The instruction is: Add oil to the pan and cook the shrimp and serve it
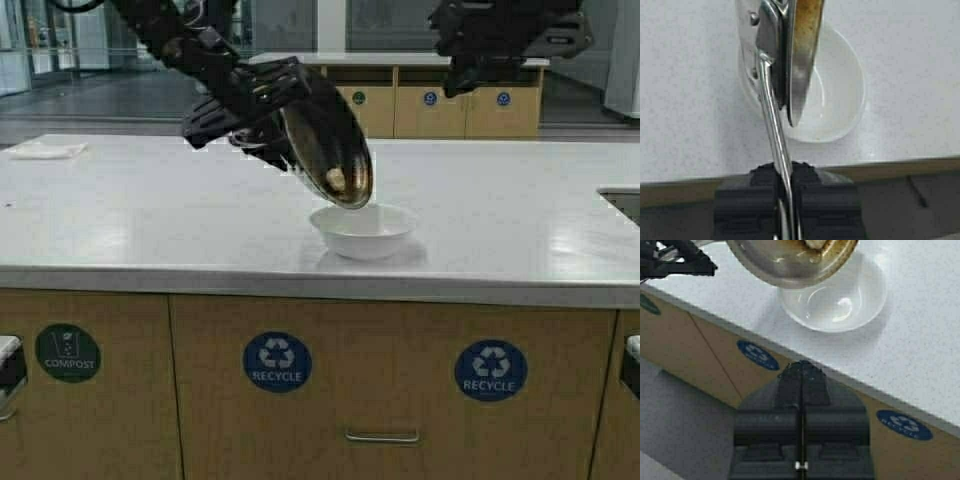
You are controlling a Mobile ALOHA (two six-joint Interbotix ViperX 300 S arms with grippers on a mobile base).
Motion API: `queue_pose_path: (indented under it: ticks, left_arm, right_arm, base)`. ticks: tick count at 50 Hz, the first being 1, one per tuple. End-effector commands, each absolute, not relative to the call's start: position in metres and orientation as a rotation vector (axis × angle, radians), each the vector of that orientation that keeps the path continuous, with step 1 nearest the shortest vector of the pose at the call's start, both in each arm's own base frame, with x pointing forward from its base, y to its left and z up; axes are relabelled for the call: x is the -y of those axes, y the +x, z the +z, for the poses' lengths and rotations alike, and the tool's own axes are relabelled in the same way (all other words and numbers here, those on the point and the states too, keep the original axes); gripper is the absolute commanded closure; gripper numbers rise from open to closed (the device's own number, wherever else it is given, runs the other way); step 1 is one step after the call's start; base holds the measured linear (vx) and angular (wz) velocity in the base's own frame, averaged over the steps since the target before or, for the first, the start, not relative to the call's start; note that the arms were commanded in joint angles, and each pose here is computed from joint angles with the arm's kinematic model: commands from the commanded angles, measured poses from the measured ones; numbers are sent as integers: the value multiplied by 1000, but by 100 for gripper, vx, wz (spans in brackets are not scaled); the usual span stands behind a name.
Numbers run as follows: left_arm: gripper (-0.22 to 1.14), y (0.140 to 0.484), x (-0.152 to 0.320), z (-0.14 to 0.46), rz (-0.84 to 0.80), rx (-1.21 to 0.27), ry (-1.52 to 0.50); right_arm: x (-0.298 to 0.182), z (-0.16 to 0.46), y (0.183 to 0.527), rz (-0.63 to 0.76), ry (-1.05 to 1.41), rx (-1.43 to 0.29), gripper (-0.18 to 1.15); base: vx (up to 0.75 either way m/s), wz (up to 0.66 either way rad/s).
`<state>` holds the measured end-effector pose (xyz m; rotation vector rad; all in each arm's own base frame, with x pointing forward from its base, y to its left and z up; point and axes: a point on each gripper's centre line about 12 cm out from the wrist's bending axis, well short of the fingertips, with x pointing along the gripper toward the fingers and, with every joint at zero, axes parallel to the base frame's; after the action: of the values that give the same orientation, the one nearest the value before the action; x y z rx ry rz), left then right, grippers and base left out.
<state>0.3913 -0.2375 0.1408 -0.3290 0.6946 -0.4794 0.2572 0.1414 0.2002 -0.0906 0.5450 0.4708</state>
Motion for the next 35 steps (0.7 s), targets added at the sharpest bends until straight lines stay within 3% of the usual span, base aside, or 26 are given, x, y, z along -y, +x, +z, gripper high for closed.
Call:
queue_pose_path:
  ticks: [1, 35]
  left_arm:
    - [88, 398, 258, 173, -533, -608, -242]
    - [88, 407, 266, 178, -548, -570, -61]
  right_arm:
    - [-143, 209, 260, 472, -83, -512, 91]
    - [-143, 208, 260, 472, -82, -514, 91]
  base:
    - [0, 0]
    - [0, 0]
